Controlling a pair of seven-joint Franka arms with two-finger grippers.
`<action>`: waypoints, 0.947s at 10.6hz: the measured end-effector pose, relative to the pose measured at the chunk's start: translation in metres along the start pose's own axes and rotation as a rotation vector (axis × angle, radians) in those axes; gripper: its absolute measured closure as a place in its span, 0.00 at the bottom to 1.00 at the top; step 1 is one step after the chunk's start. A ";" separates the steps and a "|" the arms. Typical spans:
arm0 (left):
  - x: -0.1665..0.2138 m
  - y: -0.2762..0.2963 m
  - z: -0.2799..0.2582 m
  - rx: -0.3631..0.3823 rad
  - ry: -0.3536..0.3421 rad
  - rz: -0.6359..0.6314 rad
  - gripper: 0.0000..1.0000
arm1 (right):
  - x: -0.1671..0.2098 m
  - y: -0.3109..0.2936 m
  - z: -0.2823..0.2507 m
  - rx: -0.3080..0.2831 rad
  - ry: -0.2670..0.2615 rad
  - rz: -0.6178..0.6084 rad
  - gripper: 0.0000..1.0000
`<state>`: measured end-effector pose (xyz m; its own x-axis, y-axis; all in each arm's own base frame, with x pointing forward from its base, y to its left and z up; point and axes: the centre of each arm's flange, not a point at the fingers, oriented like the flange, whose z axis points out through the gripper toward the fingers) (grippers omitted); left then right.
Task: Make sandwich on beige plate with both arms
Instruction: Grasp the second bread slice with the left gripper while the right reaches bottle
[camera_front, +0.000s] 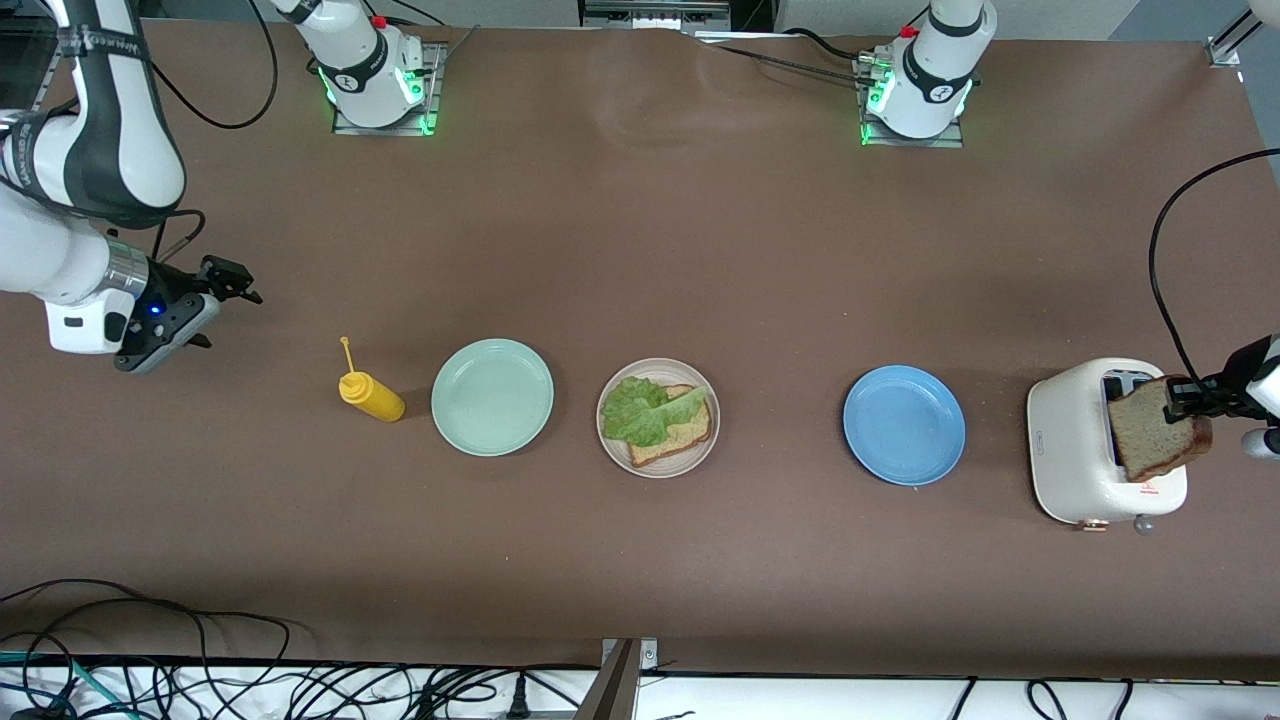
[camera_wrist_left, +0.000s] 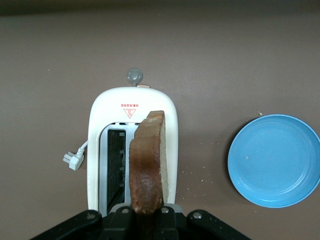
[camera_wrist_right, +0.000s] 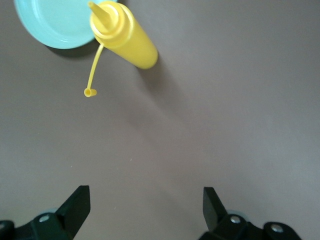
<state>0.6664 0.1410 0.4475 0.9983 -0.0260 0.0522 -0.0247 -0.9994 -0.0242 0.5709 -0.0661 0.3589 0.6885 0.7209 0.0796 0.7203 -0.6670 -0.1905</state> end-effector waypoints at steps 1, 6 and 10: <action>0.001 0.002 0.000 -0.003 0.001 -0.008 0.91 | -0.007 0.010 0.015 0.050 0.066 -0.046 0.00; 0.009 0.043 -0.002 -0.067 0.012 -0.069 0.91 | -0.023 0.035 0.056 0.113 0.205 -0.104 0.00; 0.010 0.048 -0.002 -0.153 0.022 -0.135 0.91 | -0.018 0.040 0.123 0.192 0.507 -0.215 0.00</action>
<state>0.6752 0.0926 0.4492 0.9917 0.1097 0.0669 0.0998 -0.9857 0.1360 0.5769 -0.0828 0.2295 0.5170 0.6244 0.5855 0.8527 -0.4355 -0.2885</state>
